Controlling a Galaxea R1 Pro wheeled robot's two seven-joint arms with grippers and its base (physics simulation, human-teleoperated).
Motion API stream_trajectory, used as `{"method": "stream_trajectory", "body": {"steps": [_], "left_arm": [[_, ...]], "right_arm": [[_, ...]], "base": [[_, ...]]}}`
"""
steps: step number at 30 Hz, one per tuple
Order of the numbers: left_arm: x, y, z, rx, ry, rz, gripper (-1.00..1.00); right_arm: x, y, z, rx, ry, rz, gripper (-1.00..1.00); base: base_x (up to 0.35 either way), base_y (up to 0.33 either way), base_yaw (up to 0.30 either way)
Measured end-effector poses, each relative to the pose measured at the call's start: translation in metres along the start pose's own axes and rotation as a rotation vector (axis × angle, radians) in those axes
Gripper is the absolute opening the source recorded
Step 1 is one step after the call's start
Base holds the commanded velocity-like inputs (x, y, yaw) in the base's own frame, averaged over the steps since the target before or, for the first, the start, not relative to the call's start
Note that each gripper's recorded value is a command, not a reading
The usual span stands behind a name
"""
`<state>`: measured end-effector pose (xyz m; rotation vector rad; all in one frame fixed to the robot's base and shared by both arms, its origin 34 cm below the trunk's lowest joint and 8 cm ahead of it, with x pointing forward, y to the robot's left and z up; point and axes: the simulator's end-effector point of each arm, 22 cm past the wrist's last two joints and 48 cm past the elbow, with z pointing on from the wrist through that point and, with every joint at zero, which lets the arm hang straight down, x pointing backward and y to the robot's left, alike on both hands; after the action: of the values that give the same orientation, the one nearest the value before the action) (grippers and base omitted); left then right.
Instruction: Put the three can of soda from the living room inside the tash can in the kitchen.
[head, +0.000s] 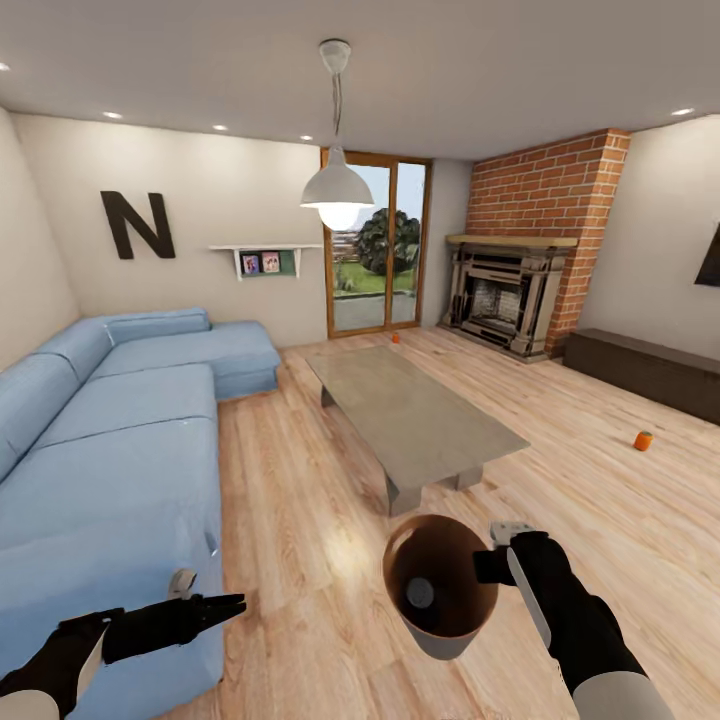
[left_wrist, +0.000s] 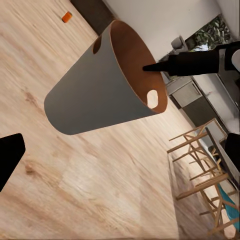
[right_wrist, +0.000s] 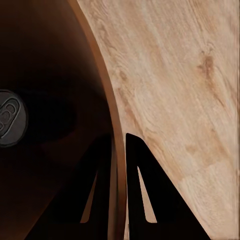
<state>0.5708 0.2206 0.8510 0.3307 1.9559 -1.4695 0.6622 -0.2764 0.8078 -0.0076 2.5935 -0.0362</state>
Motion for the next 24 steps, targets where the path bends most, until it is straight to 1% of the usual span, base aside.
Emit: {"method": "stream_trajectory", "body": {"steps": [4,24], "left_arm": [[0.0000,0.0000,0.0000,0.000,0.000,0.000,1.00],[0.0000,0.0000,0.0000,0.000,0.000,0.000,1.00]], "right_arm": [[-0.0002,0.0018,0.0000,-0.007,-0.001,0.004,-1.00],[-0.0001,0.0010,0.0000,-0.004,0.000,0.002,-1.00]], "base": [[0.001,0.000,-0.296],[0.000,0.000,-0.299]]}}
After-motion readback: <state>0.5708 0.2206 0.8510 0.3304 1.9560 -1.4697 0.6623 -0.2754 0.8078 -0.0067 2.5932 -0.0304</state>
